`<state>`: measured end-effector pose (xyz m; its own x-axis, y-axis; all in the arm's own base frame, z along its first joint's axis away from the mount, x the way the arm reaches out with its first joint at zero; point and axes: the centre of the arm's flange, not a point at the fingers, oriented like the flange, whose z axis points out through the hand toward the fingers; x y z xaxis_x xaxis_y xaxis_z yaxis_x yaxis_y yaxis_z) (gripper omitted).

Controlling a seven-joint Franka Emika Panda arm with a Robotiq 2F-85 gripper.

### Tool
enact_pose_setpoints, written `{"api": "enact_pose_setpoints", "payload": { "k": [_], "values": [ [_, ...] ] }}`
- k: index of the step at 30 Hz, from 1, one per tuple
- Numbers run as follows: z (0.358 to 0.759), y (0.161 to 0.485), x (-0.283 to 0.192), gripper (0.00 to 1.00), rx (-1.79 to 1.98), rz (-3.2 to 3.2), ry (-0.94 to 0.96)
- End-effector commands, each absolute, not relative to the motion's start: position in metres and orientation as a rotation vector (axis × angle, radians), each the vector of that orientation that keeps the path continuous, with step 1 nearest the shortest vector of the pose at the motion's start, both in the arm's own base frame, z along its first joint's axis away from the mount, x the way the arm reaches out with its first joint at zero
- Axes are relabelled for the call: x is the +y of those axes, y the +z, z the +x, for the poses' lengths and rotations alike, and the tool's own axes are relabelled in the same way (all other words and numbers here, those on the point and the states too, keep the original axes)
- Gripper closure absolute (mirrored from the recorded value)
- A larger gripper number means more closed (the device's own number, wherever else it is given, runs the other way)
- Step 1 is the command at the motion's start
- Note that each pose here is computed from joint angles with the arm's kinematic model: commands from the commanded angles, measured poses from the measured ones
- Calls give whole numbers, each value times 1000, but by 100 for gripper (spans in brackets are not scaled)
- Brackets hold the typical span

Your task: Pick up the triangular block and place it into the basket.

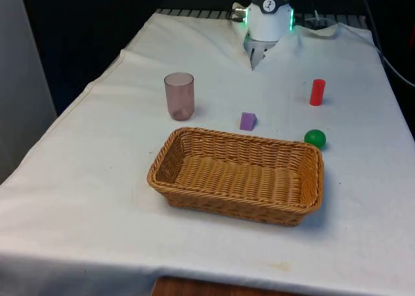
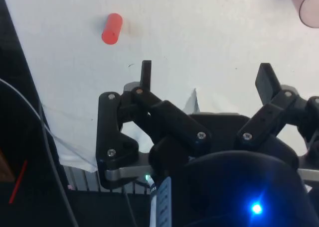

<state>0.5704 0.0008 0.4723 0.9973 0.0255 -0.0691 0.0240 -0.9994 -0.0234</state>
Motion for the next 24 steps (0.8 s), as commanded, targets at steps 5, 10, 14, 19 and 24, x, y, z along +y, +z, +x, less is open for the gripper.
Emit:
{"api": "enact_pose_setpoints", "payload": {
  "k": [5, 10, 14, 19, 24],
  "values": [
    [565, 461, 4, 0, -21, -3124, 83],
    [556, 447, 8, 0, -5, -3128, 68],
    [549, 436, 11, 0, 3, -3132, 52],
    [541, 425, 13, 0, 11, -3140, 29],
    [535, 415, 13, 0, 21, -3154, 3]
  ]
}}
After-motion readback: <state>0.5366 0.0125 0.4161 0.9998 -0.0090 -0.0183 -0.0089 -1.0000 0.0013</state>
